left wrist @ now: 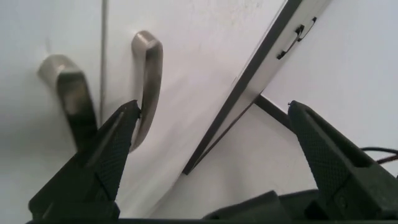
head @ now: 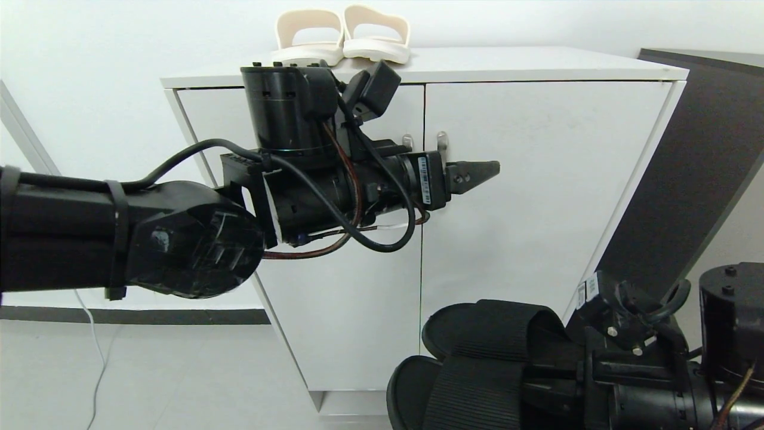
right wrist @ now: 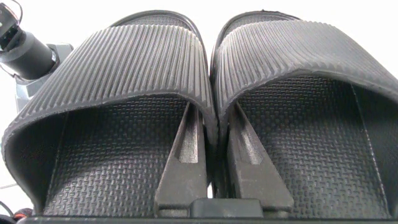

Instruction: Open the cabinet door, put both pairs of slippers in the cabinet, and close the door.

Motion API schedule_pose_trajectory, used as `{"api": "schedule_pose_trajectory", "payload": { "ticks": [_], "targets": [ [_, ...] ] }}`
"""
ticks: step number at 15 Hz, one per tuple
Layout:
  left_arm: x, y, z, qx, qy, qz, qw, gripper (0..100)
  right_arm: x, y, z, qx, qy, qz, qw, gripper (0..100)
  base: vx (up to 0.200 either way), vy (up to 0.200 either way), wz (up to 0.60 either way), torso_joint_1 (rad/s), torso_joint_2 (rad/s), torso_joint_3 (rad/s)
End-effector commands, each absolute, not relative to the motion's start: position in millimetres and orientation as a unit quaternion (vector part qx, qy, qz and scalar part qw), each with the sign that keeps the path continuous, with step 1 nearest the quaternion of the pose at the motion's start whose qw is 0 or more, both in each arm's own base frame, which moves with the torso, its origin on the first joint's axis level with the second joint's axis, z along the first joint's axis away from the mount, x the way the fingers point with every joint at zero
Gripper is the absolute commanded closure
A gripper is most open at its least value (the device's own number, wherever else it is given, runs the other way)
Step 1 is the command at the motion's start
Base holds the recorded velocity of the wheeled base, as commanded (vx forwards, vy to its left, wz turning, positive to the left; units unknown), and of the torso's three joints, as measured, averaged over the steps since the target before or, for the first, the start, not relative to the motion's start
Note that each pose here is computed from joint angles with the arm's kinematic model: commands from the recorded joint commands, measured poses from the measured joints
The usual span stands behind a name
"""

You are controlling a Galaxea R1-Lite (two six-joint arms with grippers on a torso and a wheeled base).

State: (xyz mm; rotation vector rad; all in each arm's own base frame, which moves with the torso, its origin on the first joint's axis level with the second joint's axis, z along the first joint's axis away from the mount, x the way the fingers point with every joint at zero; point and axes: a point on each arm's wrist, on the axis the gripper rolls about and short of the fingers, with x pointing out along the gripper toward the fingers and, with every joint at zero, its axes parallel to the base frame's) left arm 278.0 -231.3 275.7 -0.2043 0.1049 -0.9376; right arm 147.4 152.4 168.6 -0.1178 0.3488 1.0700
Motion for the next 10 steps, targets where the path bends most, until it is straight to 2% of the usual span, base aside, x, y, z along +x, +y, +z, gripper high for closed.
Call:
{"api": "schedule_pose_trajectory", "payload": {
  "ticks": [1, 3, 4, 10],
  "targets": [
    [290, -240, 267, -0.1, 0.06, -0.448, 0.887, 0, 148, 153, 168, -0.056, 0.166, 0.507, 0.844, 100, 0.0, 0.0, 0.0, 0.0, 0.0, 0.0],
    [291, -241, 265, -0.102, 0.062, -0.447, 0.886, 0, 147, 152, 168, -0.056, 0.166, 0.507, 0.844, 100, 0.0, 0.0, 0.0, 0.0, 0.0, 0.0],
    [291, -241, 264, -0.101, 0.064, -0.447, 0.886, 100, 147, 152, 168, -0.056, 0.166, 0.507, 0.844, 100, 0.0, 0.0, 0.0, 0.0, 0.0, 0.0],
    [273, -232, 268, -0.101, 0.067, -0.453, 0.883, 100, 144, 153, 165, -0.059, 0.173, 0.513, 0.839, 100, 0.0, 0.0, 0.0, 0.0, 0.0, 0.0]
  ]
}}
